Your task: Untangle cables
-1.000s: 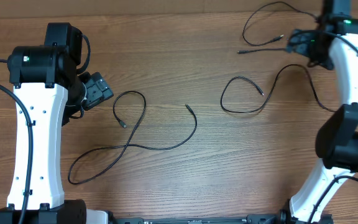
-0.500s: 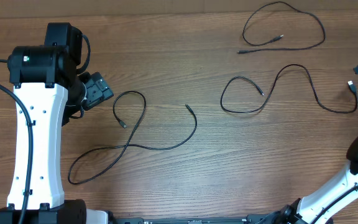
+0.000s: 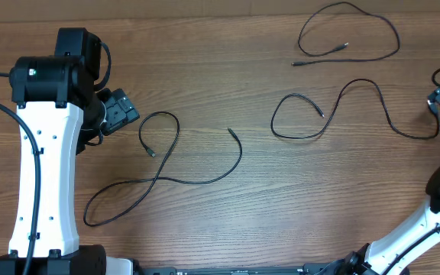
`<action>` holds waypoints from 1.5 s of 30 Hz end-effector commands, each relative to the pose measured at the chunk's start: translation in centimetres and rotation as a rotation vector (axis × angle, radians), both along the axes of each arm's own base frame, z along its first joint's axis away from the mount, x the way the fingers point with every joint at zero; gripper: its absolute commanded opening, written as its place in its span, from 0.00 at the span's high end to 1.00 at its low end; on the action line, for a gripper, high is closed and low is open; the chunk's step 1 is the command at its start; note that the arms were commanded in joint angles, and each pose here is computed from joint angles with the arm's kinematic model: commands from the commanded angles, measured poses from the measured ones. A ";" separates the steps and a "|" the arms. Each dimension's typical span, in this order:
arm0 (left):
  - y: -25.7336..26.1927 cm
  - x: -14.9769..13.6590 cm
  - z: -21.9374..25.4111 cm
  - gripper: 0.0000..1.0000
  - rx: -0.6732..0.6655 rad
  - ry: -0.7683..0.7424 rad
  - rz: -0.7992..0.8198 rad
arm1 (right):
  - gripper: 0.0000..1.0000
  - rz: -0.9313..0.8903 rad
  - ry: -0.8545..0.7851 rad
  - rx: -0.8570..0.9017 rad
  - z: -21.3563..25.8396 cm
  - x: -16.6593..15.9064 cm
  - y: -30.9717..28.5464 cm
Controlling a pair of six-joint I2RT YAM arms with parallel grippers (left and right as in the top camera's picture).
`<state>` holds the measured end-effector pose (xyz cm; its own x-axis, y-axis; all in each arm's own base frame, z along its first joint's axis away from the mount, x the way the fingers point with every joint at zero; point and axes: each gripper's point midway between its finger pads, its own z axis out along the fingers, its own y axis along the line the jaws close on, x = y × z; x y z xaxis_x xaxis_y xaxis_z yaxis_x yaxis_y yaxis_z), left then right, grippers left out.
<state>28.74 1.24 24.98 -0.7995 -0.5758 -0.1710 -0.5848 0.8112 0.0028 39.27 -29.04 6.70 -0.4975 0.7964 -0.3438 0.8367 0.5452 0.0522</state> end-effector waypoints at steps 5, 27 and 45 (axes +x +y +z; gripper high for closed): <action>0.0 0.0 -0.2 0.01 -0.001 0.006 -0.005 | 0.14 -0.081 0.092 0.139 -3.6 -1.8 2.3; 0.0 0.0 -0.2 0.01 0.000 0.006 -0.005 | 0.35 -0.112 0.160 0.245 -6.0 -3.8 4.7; 0.0 0.0 -0.2 0.00 0.000 0.006 -0.005 | 0.79 -0.078 0.100 0.291 -8.2 -1.5 5.5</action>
<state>28.74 1.24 24.98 -0.7995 -0.5758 -0.1710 -0.5848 0.8112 0.0028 36.83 -24.69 0.21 -0.4422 0.8923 -0.0911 0.8918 0.4482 0.0611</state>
